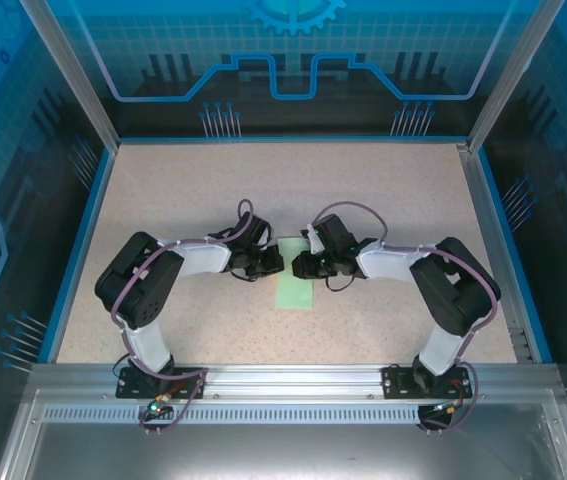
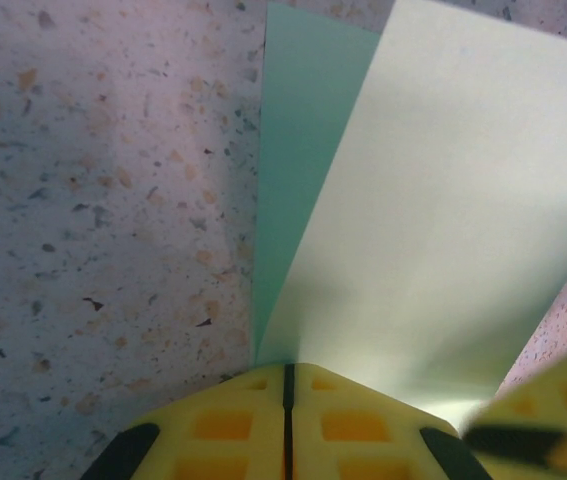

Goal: Fold a paper plane with a square sheet of paper (pick it up from the middle)
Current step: Fold the square sheet of paper in half at the center of the table.

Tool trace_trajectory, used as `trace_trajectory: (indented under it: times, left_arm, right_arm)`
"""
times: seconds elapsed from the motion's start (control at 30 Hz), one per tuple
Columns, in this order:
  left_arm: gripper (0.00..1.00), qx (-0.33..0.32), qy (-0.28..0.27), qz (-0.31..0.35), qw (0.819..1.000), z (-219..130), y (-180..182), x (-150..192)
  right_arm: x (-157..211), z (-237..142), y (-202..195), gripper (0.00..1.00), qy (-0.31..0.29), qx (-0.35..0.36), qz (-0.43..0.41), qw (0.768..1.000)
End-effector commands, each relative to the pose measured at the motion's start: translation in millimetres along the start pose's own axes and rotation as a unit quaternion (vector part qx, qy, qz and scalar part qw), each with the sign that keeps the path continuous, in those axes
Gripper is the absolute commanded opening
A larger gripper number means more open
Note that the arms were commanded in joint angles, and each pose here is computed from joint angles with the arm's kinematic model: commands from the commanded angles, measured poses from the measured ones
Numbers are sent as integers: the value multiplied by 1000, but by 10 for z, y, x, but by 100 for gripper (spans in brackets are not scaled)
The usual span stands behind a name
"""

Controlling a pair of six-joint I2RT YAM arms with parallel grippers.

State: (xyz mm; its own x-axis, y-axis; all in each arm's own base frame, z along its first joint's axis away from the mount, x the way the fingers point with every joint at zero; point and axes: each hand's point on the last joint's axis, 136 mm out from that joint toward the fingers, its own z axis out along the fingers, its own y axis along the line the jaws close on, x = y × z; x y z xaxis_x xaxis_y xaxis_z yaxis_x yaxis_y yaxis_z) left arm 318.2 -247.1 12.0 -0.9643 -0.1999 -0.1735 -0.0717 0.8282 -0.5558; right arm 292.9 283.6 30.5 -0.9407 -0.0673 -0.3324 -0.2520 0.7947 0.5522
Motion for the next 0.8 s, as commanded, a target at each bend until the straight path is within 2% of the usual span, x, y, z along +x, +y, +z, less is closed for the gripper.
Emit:
trace_trajectory:
  times: [0.0,0.17,0.33,0.6,0.77]
  left_arm:
    - [10,-104,35,-16,994,60,547,256]
    - [10,-108,37,-16,993,66,570,274]
    - [10,-115,39,-15,993,69,616,301]
    - [10,-110,39,-11,993,62,590,287]
    - [10,-111,38,-11,993,63,591,288]
  right_arm:
    - [-128,11,-144,17,-20,3,23,1000]
    - [-14,56,-473,17,-10,38,66,997]
    - [-83,-57,-655,18,-42,42,104,993]
    - [-370,-306,-167,19,-86,6,53,995]
    - [-330,-104,-195,19,-54,14,56,997]
